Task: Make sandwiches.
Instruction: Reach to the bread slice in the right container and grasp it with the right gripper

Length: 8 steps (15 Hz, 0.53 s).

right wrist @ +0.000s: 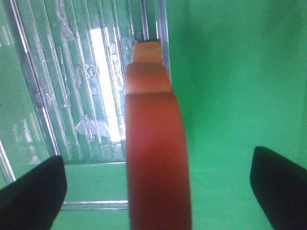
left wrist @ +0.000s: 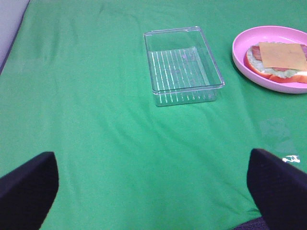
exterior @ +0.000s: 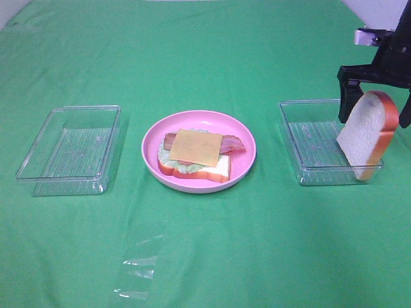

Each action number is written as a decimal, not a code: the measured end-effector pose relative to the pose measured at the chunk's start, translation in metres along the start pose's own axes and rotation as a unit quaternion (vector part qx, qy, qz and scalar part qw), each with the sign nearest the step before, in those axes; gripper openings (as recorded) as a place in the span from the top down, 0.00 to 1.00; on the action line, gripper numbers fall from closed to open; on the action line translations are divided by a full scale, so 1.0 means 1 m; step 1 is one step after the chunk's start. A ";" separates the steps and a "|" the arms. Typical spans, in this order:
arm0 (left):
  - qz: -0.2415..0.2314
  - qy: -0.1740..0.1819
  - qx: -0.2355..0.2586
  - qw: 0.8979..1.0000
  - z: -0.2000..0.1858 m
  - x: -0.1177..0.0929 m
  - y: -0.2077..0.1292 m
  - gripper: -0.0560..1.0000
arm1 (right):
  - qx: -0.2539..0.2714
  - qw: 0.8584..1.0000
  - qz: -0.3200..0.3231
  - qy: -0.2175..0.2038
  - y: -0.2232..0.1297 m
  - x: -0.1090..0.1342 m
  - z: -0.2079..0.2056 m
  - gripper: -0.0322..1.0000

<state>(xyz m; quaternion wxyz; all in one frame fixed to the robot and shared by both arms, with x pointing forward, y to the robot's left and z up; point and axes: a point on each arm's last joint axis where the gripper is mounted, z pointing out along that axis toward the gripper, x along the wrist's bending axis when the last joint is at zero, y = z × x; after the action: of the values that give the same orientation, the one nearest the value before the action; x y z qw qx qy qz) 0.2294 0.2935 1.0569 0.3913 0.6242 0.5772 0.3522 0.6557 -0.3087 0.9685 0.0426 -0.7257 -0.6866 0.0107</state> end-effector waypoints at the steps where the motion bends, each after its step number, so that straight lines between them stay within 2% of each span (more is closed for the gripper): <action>1: 0.000 0.000 0.000 1.000 0.000 0.000 0.000 0.01 | 0.002 1.000 0.000 0.000 0.000 0.000 0.002 0.02; 3: 0.000 0.000 0.000 1.000 0.000 0.000 0.000 0.01 | 0.002 1.000 0.000 0.000 0.000 0.000 0.002 0.08; 4: 0.000 0.000 0.000 1.000 0.000 0.000 0.000 0.01 | 0.002 1.000 0.000 0.000 0.000 0.000 0.002 0.19; 6: 0.000 0.000 0.000 1.000 0.000 0.000 0.000 0.01 | 0.002 1.000 0.001 0.000 0.000 0.000 0.002 0.49; 8: 0.000 0.000 0.000 1.000 0.000 0.000 0.000 0.01 | 0.002 1.000 0.004 0.000 0.000 0.000 0.002 0.61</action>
<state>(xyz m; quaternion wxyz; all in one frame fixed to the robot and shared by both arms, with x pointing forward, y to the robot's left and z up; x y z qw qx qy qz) 0.2294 0.2935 1.0569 0.3913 0.6242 0.5772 0.3522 0.6559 -0.3086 0.9668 0.0443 -0.7285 -0.6835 0.0120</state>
